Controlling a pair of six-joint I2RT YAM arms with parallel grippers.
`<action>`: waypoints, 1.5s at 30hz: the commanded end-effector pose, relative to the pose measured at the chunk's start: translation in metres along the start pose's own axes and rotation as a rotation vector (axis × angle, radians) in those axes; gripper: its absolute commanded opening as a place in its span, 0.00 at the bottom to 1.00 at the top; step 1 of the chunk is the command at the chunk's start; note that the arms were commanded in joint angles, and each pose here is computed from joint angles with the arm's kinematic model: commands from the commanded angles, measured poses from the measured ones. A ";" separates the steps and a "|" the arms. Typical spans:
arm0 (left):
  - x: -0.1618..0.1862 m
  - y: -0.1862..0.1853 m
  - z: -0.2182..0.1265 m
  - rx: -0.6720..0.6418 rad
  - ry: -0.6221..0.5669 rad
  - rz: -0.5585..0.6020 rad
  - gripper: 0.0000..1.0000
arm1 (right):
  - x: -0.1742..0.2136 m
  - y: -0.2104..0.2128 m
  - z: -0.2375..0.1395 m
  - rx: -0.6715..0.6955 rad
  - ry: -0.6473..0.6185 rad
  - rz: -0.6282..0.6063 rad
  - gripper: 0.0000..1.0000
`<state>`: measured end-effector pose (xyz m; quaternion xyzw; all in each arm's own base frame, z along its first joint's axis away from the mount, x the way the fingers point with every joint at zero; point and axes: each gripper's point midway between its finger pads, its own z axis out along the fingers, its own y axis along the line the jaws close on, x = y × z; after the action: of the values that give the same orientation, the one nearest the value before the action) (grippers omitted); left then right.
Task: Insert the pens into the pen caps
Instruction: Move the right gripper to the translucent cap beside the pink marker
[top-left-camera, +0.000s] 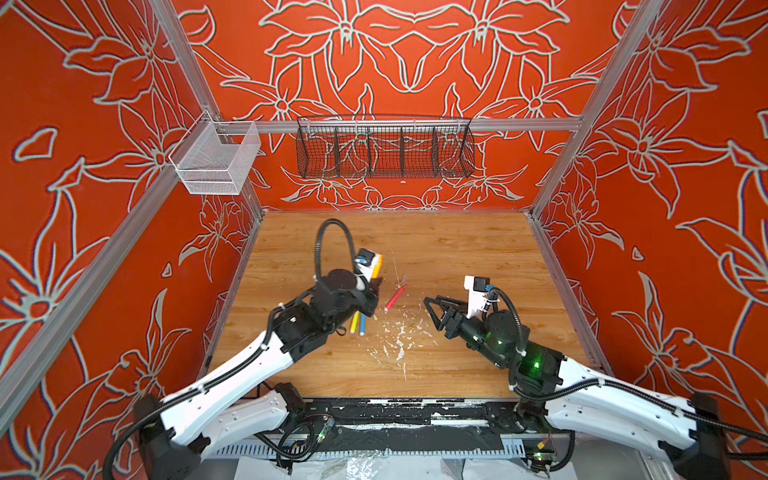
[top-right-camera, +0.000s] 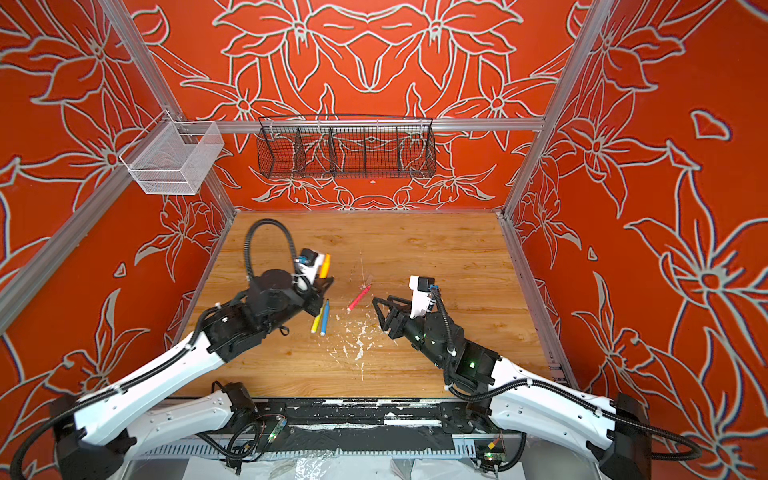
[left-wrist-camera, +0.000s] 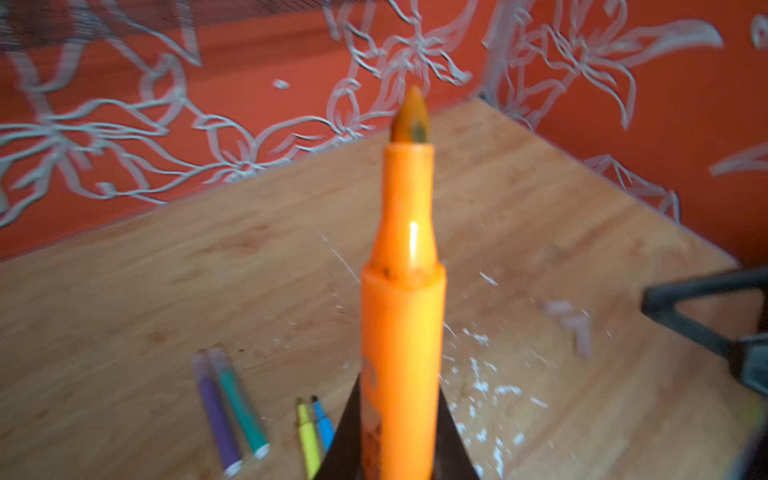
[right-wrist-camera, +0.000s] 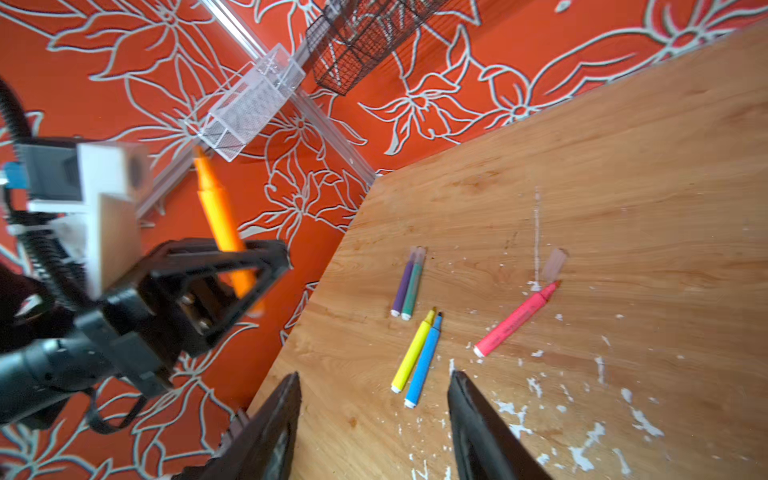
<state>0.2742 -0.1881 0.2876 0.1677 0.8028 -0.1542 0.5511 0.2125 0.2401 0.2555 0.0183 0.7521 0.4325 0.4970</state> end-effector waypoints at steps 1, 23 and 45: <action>-0.015 0.027 -0.019 -0.083 -0.124 -0.142 0.00 | -0.006 -0.021 -0.001 0.139 -0.028 -0.052 0.62; -0.015 0.044 -0.031 -0.128 -0.175 -0.202 0.00 | 0.043 -0.094 0.142 0.695 0.441 -0.135 0.70; -0.016 0.053 -0.033 -0.156 -0.183 -0.208 0.00 | 0.073 -0.207 0.224 0.985 0.615 -0.152 0.53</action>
<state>0.2760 -0.1316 0.3016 0.0349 0.7822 -0.1575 0.6018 0.4326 0.2943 0.0400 0.0645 0.9701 0.0031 0.2340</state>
